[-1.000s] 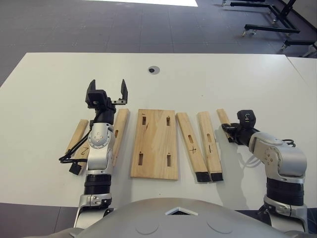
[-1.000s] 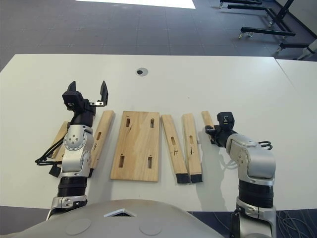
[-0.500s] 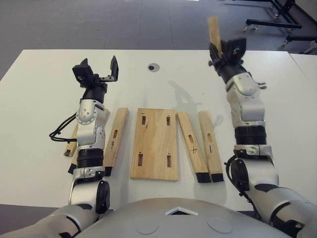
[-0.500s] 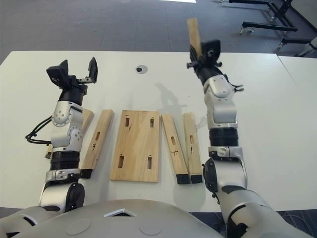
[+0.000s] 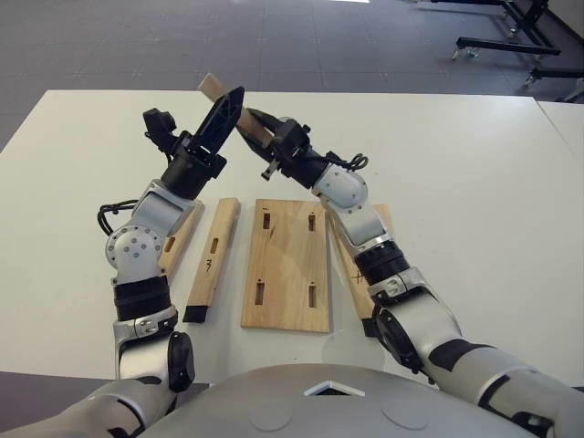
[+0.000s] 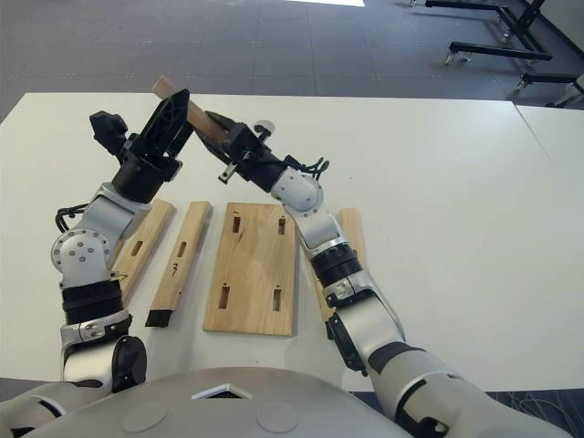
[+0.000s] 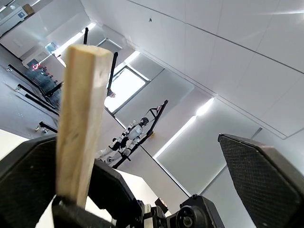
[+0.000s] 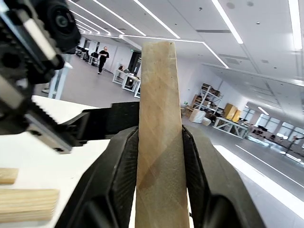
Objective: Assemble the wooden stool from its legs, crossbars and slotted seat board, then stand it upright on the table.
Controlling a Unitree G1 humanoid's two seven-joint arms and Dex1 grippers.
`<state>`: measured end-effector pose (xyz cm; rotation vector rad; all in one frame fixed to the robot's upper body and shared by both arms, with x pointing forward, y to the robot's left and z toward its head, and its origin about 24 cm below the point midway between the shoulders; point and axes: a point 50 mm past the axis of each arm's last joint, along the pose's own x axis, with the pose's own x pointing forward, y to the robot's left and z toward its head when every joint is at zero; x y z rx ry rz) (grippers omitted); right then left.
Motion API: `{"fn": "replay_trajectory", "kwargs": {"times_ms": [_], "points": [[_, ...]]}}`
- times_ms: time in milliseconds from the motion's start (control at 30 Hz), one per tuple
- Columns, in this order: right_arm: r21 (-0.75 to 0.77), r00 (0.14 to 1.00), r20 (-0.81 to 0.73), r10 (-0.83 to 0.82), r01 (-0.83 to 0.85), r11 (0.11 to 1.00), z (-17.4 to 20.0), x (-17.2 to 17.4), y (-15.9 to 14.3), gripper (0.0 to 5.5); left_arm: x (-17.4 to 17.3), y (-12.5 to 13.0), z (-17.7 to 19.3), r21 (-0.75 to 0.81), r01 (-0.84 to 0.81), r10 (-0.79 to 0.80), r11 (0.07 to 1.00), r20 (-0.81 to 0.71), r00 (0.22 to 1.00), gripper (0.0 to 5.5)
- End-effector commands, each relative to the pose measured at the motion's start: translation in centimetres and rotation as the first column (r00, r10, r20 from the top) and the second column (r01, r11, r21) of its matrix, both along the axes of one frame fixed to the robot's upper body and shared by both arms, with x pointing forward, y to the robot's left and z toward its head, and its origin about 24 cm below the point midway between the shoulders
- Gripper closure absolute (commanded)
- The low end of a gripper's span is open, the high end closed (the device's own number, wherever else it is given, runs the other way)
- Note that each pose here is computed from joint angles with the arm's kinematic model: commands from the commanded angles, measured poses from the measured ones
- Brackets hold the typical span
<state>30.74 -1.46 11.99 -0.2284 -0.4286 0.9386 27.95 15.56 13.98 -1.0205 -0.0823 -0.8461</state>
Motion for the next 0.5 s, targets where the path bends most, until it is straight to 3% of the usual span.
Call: {"fn": "replay_trajectory", "kwargs": {"times_ms": [33,133,500], "points": [[-0.032,1.0,-0.007,0.02,-0.02,0.999,0.0,0.1,-0.3,4.22,0.5,0.4,-0.2,0.012,-0.037,0.037,0.999,-0.026,0.999,0.1],[-0.039,1.0,-0.011,0.022,-0.023,0.999,-0.1,0.1,-0.4,4.22,0.7,0.5,-0.5,-0.001,-0.045,0.045,0.999,-0.034,0.998,0.1],[-0.045,0.997,-0.049,0.06,-0.062,0.997,-0.5,-0.5,-0.5,4.22,0.8,-0.1,-1.3,-0.009,-0.058,0.057,0.998,-0.052,0.997,1.8]]}}
